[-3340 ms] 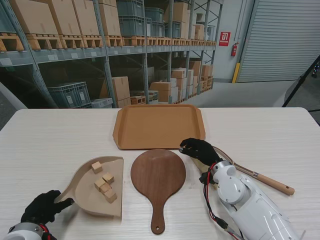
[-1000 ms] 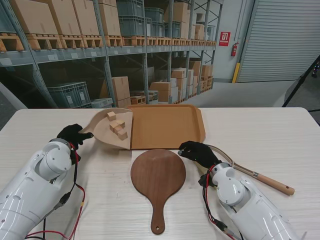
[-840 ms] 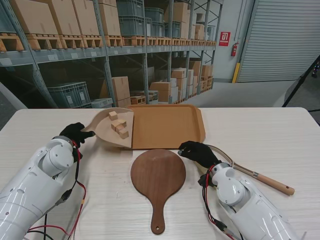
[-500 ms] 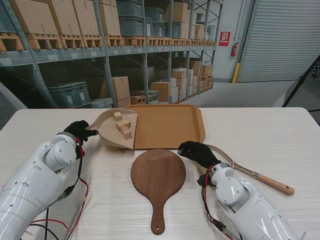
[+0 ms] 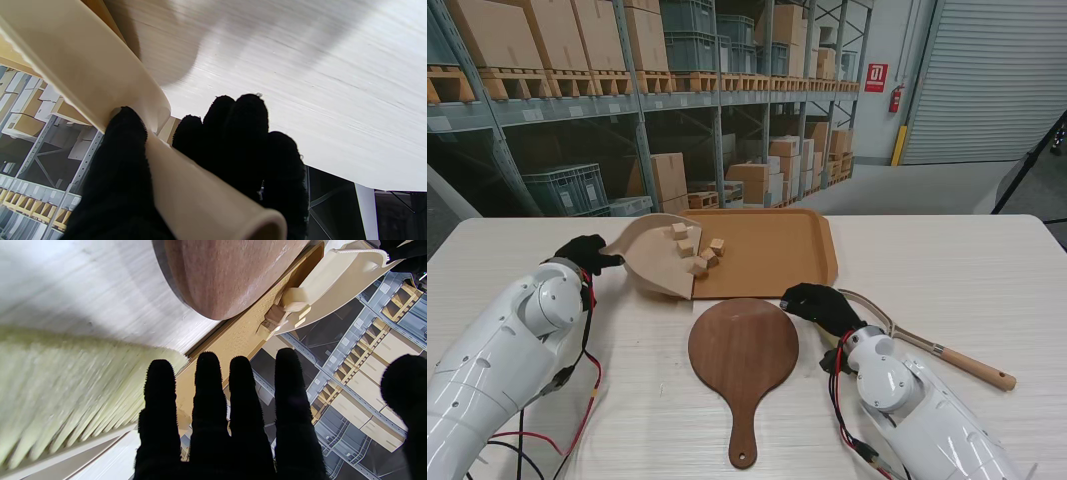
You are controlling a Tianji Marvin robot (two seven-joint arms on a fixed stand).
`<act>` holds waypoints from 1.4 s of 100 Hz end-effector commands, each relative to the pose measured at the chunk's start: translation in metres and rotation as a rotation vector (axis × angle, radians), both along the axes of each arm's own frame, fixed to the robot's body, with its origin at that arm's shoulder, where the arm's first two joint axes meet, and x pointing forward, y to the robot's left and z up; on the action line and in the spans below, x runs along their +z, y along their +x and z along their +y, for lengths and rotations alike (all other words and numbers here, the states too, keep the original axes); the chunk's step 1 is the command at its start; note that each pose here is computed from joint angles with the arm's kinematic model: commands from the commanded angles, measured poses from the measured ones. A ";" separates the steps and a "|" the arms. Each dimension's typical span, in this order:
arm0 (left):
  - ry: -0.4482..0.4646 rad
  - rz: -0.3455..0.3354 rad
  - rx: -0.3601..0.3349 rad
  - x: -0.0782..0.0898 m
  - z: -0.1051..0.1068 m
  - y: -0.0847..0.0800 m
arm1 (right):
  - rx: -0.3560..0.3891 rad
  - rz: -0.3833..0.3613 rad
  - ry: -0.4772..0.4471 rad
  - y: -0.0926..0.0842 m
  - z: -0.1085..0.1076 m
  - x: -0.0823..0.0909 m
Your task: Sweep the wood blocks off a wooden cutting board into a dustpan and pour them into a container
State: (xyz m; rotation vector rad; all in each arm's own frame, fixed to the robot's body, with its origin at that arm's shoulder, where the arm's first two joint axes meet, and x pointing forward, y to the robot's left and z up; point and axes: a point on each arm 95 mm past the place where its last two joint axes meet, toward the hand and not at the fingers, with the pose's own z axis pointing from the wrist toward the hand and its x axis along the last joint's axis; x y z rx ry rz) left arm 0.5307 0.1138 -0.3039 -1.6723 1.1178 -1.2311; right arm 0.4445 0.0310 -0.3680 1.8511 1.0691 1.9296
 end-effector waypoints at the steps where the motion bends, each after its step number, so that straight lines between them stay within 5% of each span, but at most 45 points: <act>1: -0.004 -0.022 -0.016 0.013 -0.005 0.005 | 0.014 0.012 0.000 -0.003 0.003 -0.004; 74: 0.081 -0.052 -0.017 0.022 0.014 -0.009 | 0.000 0.019 0.009 -0.003 0.003 -0.003; 105: 0.112 -0.079 0.051 0.023 0.038 -0.042 | -0.005 0.014 0.008 -0.002 0.003 -0.001; 140: 0.116 -0.064 0.163 0.005 0.062 -0.086 | -0.001 0.013 0.005 -0.003 0.003 0.000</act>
